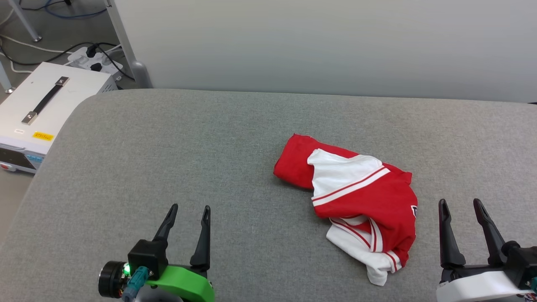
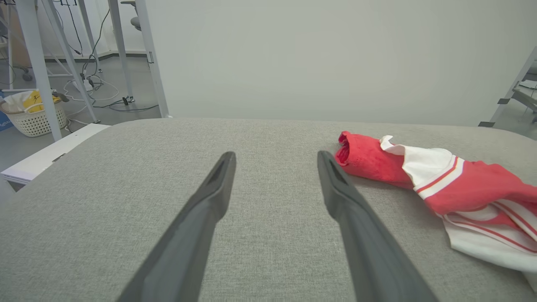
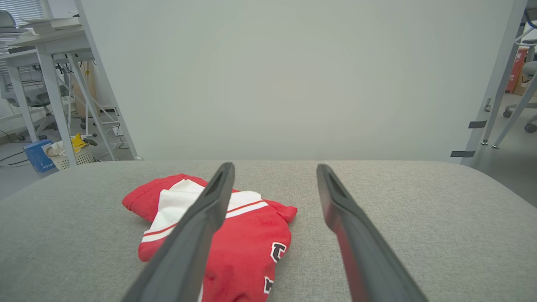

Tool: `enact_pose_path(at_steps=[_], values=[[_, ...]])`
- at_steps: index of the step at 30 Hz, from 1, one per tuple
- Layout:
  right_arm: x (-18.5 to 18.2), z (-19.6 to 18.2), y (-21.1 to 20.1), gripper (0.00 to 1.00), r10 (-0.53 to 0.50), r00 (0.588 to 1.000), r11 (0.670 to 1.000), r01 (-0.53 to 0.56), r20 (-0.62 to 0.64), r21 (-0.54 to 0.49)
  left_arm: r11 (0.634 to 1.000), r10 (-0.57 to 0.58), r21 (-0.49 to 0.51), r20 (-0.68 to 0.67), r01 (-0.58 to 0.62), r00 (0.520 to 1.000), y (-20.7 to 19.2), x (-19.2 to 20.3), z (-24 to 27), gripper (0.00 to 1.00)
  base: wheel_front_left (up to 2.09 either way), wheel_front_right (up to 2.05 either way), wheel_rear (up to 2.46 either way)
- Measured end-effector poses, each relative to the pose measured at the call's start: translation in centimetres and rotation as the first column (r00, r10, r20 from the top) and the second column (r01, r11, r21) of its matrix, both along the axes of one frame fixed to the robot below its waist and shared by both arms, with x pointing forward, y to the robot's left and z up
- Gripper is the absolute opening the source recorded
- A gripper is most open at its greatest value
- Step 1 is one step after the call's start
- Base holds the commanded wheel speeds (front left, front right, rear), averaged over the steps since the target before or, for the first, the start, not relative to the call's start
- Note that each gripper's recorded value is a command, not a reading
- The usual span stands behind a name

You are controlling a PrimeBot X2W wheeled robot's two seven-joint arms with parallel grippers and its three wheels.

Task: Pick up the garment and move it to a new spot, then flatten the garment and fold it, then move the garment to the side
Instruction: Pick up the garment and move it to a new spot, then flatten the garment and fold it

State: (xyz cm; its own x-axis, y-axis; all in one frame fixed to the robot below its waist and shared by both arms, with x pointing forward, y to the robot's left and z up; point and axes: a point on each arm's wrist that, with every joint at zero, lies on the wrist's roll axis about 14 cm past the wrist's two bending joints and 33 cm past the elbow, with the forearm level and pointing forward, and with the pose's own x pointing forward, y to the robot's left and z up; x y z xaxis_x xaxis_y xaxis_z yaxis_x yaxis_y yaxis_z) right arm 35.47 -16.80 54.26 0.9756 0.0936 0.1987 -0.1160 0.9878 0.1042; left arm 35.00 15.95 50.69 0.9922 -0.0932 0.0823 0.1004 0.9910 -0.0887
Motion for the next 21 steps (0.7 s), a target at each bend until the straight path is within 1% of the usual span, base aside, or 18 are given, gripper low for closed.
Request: enact_pose_path(at_steps=[10, 15, 17, 21], values=[[-0.1, -0.4, 0.0, 1.00, 0.001, 1.000, 1.000, -0.001, -0.012, 0.000, 1.000, 0.014, 0.007, -0.001, -0.014, 1.000, 0.5, -0.1, -0.1, 1.00, 0.00, 0.00, 0.00], [0.1, 0.0, -0.1, 1.00, -0.003, 1.000, 1.000, 0.003, 0.001, -0.001, 0.999, 0.033, 0.009, 0.002, -0.033, 0.999, 1.1, -0.2, 0.0, 1.00, 0.00, 0.00, 0.00], [0.5, 0.8, -0.3, 1.00, -0.010, 1.000, 1.000, 0.010, 0.025, -0.001, 0.999, 0.040, 0.008, 0.000, -0.040, 0.999, 1.3, -0.2, 0.0, 1.00, 0.00, 0.00, 0.00], [2.5, 4.4, 0.0, 1.00, -0.004, 0.991, 1.000, 0.005, 0.136, -0.008, 0.998, 0.056, 0.008, -0.010, -0.056, 0.998, 1.8, -0.2, -0.4, 1.00, 0.00, 0.00, 0.00]])
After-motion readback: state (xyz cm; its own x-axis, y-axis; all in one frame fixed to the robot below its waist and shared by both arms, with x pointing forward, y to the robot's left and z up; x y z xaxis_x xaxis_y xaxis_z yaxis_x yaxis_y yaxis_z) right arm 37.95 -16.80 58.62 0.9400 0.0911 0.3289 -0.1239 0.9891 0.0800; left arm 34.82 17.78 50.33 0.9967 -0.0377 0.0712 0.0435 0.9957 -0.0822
